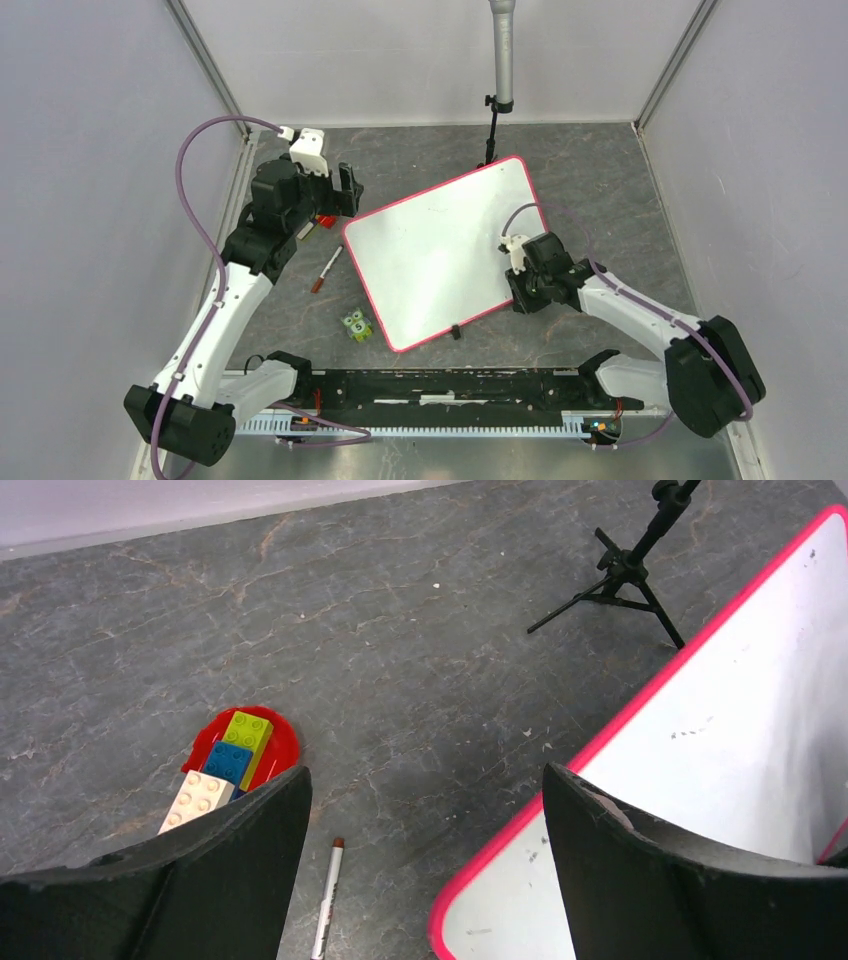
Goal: Write a sentence on the whiteboard
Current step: Move the whiteboard to the center of the board.
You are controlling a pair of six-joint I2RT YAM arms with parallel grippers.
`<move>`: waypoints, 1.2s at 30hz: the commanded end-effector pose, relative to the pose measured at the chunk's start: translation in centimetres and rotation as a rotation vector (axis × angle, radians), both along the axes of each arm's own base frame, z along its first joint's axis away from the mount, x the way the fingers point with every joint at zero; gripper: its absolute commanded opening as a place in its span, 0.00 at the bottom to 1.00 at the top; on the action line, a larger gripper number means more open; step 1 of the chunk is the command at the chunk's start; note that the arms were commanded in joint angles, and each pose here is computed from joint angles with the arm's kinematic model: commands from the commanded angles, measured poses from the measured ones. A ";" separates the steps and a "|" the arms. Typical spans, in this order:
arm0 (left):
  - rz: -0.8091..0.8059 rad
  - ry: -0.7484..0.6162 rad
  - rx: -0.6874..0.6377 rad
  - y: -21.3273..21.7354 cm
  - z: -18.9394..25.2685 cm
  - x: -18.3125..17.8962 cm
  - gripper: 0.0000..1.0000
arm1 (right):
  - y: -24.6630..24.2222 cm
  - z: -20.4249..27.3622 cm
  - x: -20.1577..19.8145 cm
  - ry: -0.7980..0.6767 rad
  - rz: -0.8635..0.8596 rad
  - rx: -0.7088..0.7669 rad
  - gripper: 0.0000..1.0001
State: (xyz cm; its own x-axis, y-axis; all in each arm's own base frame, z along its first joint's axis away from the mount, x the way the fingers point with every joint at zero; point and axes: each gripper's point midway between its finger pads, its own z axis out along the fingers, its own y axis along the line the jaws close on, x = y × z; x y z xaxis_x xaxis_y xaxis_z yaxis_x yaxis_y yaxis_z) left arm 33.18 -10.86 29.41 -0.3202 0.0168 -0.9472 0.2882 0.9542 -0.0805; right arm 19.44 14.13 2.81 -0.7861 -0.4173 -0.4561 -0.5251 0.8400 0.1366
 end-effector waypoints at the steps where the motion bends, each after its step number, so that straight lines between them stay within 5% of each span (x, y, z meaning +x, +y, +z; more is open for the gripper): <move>1: 0.026 -0.068 -0.015 0.4 2.5 0.6 0.91 | -0.3 0.2 -2.9 0.048 0.034 0.035 0.00; 11: 0.033 -0.048 -0.037 0.2 2.3 1.0 0.91 | 0.2 -0.6 -4.8 0.117 -0.006 0.094 0.06; 16: 0.073 -0.048 -0.009 1.2 2.1 1.0 0.91 | 0.7 0.1 -5.0 0.102 0.033 0.132 0.20; 20: 0.099 -0.005 0.006 2.2 1.4 1.0 0.94 | 1.6 1.6 -5.3 0.074 0.082 0.199 0.43; 28: 0.106 0.260 0.022 6.4 -2.3 1.1 0.96 | 2.8 5.8 -4.7 -0.045 0.211 0.272 0.98; 32: 0.028 0.447 0.079 9.3 -5.8 -0.2 0.94 | 3.3 10.0 -3.6 -0.188 0.303 0.300 0.98; 36: -0.116 0.619 0.176 9.9 -10.3 -3.5 0.81 | 3.2 16.1 -1.0 -0.392 0.326 0.303 0.98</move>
